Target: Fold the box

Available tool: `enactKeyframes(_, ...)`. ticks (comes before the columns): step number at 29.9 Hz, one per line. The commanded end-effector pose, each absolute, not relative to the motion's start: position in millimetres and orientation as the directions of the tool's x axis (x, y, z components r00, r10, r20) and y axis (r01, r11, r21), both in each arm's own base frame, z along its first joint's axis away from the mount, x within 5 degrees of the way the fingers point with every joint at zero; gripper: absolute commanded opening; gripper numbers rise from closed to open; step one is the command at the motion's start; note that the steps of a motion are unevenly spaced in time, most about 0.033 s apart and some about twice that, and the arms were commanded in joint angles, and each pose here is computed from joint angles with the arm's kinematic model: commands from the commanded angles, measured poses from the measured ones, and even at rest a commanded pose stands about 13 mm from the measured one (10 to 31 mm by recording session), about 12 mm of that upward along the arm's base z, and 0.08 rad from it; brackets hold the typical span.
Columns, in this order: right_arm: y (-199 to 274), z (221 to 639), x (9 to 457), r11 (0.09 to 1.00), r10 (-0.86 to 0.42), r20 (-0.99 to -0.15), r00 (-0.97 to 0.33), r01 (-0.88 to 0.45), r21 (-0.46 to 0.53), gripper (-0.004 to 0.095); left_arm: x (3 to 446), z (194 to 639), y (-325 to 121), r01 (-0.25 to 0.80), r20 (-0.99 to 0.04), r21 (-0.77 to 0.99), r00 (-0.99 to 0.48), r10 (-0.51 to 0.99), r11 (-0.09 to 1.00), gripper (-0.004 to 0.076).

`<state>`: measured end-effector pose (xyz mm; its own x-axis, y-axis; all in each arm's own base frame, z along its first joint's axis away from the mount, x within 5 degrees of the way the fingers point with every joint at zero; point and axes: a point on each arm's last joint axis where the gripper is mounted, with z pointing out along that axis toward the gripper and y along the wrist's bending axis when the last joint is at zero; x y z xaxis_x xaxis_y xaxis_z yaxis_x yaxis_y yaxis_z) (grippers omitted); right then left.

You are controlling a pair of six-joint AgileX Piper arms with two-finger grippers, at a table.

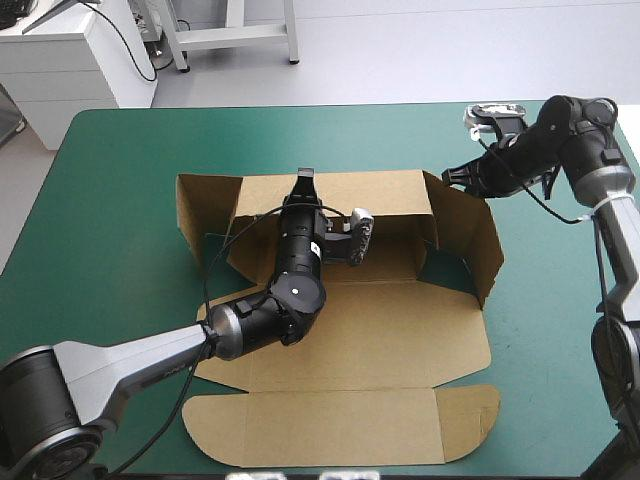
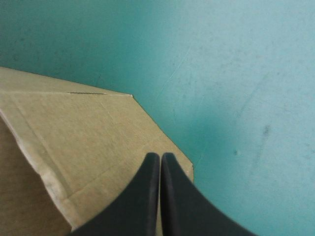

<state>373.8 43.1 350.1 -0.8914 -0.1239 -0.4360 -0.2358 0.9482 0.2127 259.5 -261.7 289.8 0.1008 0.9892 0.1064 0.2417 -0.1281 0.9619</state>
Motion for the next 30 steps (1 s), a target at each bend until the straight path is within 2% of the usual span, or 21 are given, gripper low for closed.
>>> enactKeyframes(1,35,376,358,0.941,-0.122,-0.484,-0.867,-0.255,0.22,-0.0002,257,318,-260,0.161,0.078,0.982,0.101,0.992,-0.094,-0.0008)
enactKeyframes(7,34,377,361,0.945,-0.111,-0.509,-0.854,-0.25,0.213,-0.0002,264,333,-261,0.147,0.028,0.988,0.106,0.994,-0.043,-0.0008)
enactKeyframes(16,35,379,364,0.941,-0.089,-0.543,-0.835,-0.249,0.228,-0.0002,269,334,-257,0.148,0.026,0.988,0.097,0.995,-0.04,-0.0008)
enactKeyframes(26,37,377,360,0.934,-0.111,-0.512,-0.852,-0.265,0.239,-0.0002,272,325,-261,0.171,0.032,0.984,0.093,0.995,-0.047,-0.0008)
enactKeyframes(30,37,377,355,0.936,-0.086,-0.557,-0.826,-0.258,0.239,-0.0002,273,323,-261,0.179,0.032,0.983,0.091,0.995,-0.048,-0.0008)
